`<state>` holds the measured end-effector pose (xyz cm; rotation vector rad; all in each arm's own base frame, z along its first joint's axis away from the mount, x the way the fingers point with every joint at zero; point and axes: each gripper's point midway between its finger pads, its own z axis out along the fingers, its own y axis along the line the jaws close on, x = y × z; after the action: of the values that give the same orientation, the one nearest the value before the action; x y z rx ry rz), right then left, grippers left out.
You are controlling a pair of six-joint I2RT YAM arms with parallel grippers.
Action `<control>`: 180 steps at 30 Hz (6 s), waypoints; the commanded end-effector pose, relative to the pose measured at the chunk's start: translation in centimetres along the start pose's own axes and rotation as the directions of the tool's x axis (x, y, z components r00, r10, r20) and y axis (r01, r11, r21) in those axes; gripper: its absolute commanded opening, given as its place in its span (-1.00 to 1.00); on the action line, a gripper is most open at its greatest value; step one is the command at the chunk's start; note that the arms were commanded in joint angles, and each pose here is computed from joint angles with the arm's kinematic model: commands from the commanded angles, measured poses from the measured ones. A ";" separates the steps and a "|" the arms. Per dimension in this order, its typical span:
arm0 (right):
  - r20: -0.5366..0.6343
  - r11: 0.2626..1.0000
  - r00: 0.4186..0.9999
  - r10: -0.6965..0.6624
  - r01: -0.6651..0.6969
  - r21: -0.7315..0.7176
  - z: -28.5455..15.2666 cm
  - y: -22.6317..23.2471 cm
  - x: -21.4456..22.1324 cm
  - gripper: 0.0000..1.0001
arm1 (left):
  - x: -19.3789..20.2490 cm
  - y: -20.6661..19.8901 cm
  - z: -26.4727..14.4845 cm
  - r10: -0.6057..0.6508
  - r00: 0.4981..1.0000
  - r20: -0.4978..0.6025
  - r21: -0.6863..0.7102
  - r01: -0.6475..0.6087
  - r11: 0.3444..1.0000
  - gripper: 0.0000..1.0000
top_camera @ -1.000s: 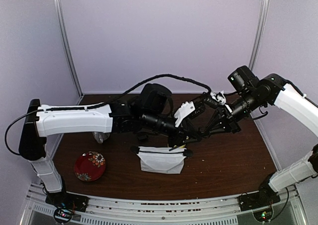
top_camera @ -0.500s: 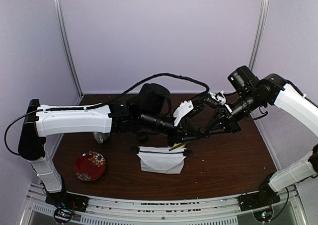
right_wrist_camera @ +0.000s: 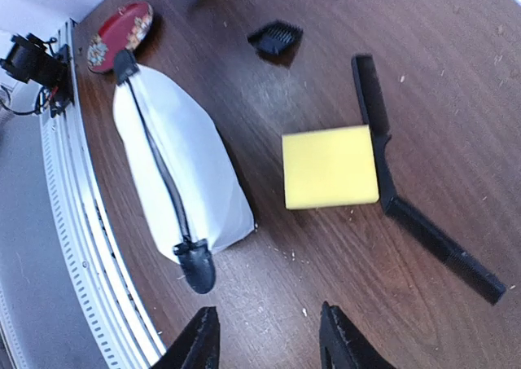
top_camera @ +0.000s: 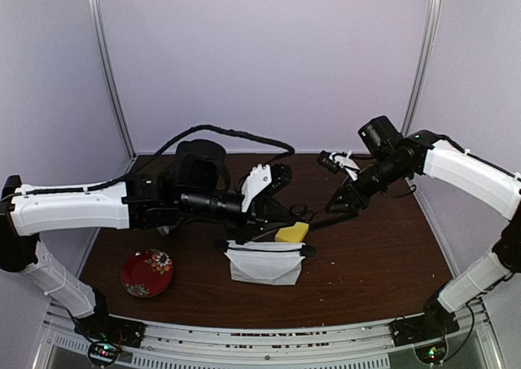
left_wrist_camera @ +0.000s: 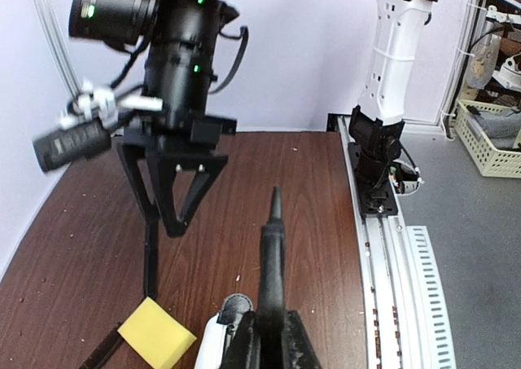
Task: Sort the hair-cutting tools
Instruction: Pass from the right arm to the left, then pick up the handle from the center of the board, then place the scissors in the kit bag.
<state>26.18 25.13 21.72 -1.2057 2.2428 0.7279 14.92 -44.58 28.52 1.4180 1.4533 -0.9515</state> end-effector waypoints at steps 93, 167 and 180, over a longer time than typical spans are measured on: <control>-0.286 0.770 0.944 0.165 -0.304 -0.560 6.6 6.3 5.5 -1.00 | 6.3 5.3 5.4 0.074 0.977 0.198 0.155 -0.106 0.982 -1.00; -0.298 0.799 0.944 0.141 -0.286 -0.529 6.8 5.6 6.1 -1.00 | 17.3 5.2 2.9 0.113 0.927 -0.358 0.128 -0.071 0.989 -1.00; -0.303 0.801 0.943 0.138 -0.286 -0.526 6.8 5.5 5.9 -1.00 | 16.3 5.7 3.1 0.036 0.913 -0.406 0.098 0.004 0.995 -1.00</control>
<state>19.36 28.47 13.53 -1.3600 2.5021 1.4951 20.88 -41.39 11.61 1.7863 1.6890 -0.7550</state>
